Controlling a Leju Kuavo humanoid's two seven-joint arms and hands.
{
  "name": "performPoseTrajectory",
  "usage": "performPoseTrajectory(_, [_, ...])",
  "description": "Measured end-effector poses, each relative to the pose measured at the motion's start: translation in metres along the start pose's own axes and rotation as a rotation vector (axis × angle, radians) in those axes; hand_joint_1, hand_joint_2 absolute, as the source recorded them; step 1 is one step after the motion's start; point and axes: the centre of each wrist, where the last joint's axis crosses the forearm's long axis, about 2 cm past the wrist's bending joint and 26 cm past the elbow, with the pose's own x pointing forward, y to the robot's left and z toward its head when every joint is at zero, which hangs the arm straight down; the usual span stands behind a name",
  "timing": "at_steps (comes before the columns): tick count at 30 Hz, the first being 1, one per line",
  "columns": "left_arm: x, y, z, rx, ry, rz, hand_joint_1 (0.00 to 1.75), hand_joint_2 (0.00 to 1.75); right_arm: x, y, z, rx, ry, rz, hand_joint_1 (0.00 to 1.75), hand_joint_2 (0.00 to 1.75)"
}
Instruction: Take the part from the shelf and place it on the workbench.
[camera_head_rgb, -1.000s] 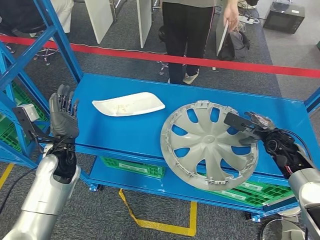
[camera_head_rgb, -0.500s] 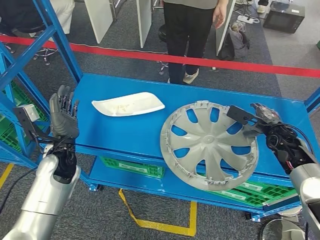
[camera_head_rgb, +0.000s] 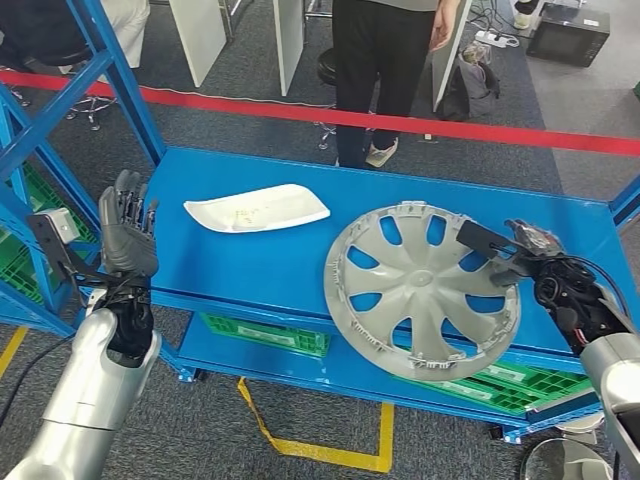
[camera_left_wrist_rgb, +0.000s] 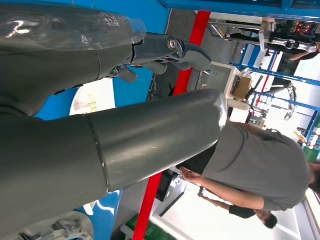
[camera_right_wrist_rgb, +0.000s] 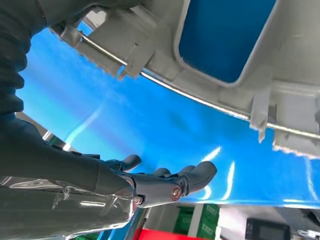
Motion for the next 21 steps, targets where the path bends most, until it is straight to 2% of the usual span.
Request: performPoseTrajectory(21, [0.0,-0.0002,-0.0001,-0.013,-0.001,0.003,0.0,0.0,-0.006,0.0051,0.0013,0.03,0.021,-0.037,0.0,1.75])
